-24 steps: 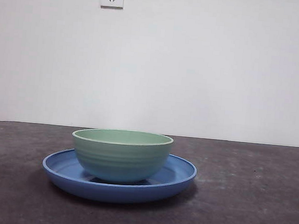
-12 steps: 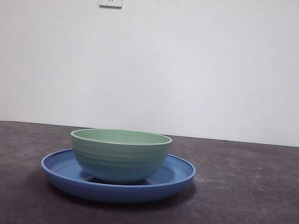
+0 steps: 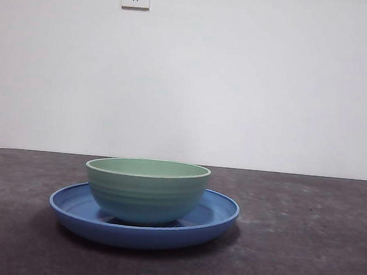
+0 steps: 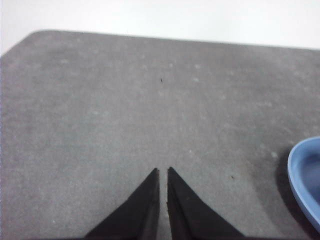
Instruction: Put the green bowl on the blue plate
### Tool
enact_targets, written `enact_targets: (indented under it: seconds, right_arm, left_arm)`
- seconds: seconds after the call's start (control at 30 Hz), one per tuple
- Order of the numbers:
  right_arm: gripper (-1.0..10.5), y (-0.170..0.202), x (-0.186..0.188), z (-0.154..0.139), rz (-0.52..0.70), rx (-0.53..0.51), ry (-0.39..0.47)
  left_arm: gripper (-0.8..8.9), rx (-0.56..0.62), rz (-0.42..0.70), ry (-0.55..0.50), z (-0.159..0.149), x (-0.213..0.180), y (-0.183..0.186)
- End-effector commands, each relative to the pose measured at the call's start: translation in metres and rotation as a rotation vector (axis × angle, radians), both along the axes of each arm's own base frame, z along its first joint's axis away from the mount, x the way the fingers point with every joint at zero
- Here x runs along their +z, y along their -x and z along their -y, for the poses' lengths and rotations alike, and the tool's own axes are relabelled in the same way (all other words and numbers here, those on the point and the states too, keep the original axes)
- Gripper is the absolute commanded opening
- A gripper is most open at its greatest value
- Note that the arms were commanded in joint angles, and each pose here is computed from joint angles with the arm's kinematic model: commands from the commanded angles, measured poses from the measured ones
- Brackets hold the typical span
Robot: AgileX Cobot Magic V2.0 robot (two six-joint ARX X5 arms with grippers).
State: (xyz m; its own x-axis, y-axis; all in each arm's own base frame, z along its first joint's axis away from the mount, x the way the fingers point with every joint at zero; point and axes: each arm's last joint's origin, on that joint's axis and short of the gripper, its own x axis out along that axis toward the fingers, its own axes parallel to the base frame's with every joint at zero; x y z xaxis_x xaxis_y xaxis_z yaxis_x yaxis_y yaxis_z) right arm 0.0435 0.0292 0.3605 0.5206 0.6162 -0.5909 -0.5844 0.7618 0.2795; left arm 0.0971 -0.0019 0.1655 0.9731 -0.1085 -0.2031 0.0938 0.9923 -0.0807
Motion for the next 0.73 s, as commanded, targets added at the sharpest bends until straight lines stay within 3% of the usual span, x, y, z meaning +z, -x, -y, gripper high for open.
enact_targets:
  seconds: [0.03, 0.2, 0.47, 0.73]
  right_arm:
    - [0.2, 0.0, 0.005, 0.0, 0.027, 0.012, -0.005]
    - [0.2, 0.0, 0.005, 0.0, 0.027, 0.012, -0.005]
    - [0.2, 0.0, 0.005, 0.0, 0.027, 0.012, -0.005]
    - [0.2, 0.0, 0.005, 0.0, 0.027, 0.012, -0.005]
  left_arm:
    - [0.27, 0.012, -0.003, 0.015, 0.0, -0.008, 0.0]
    - [0.27, 0.019, -0.014, 0.013, -0.001, -0.014, 0.0]
    - [0.27, 0.175, -0.019, -0.029, -0.003, -0.02, 0.0]
    - [0.27, 0.143, 0.034, -0.031, 0.0, -0.016, 0.002]
